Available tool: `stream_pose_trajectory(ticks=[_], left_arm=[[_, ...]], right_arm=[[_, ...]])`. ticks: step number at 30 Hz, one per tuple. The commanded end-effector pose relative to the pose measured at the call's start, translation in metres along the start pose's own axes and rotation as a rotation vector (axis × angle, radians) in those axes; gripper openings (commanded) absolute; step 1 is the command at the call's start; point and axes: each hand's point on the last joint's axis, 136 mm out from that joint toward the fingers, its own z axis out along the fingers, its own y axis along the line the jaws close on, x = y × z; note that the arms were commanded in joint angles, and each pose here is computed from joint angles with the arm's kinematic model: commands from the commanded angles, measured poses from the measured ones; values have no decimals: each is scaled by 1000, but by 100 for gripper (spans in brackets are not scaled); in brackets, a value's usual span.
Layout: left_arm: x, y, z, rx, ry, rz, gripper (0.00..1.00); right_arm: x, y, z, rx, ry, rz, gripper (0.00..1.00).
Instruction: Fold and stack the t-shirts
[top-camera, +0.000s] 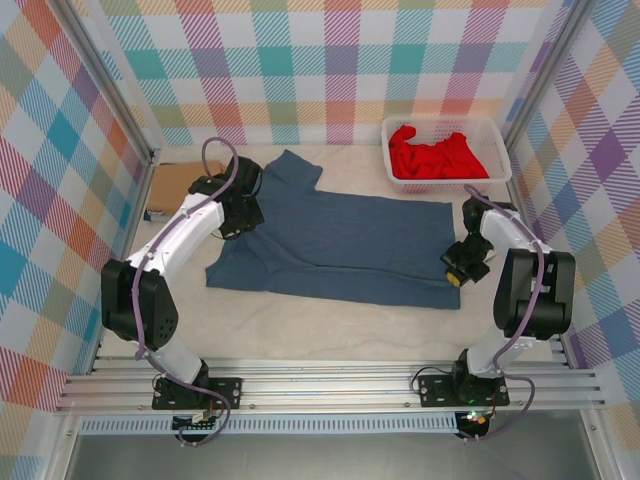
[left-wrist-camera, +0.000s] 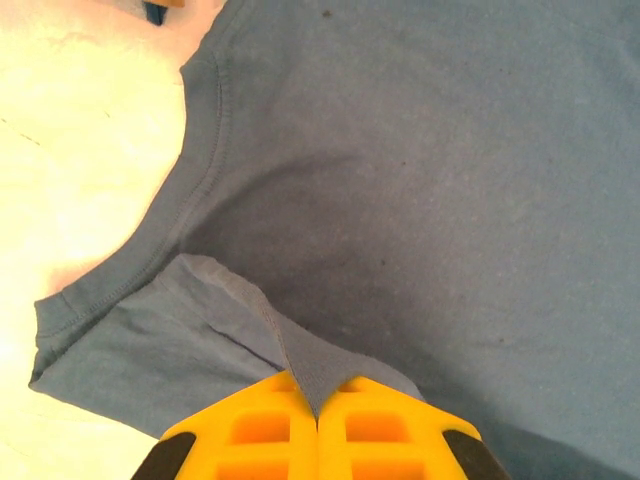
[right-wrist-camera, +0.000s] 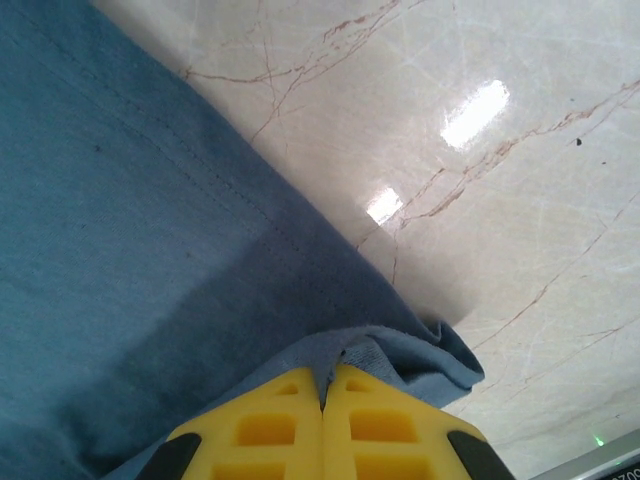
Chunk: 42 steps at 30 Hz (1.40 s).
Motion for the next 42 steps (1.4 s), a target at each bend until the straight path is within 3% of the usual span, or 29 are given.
stream_pose_trajectory(ticks=[1,42], left_arm=[[-15,2,-2,-15,-39,5,0],[-39,-18,39,-32,-28,39,0]], right_arm=[[-10,4,-6,-10,-26,-15,0],[-30,21,10,9,-6,-1,0]])
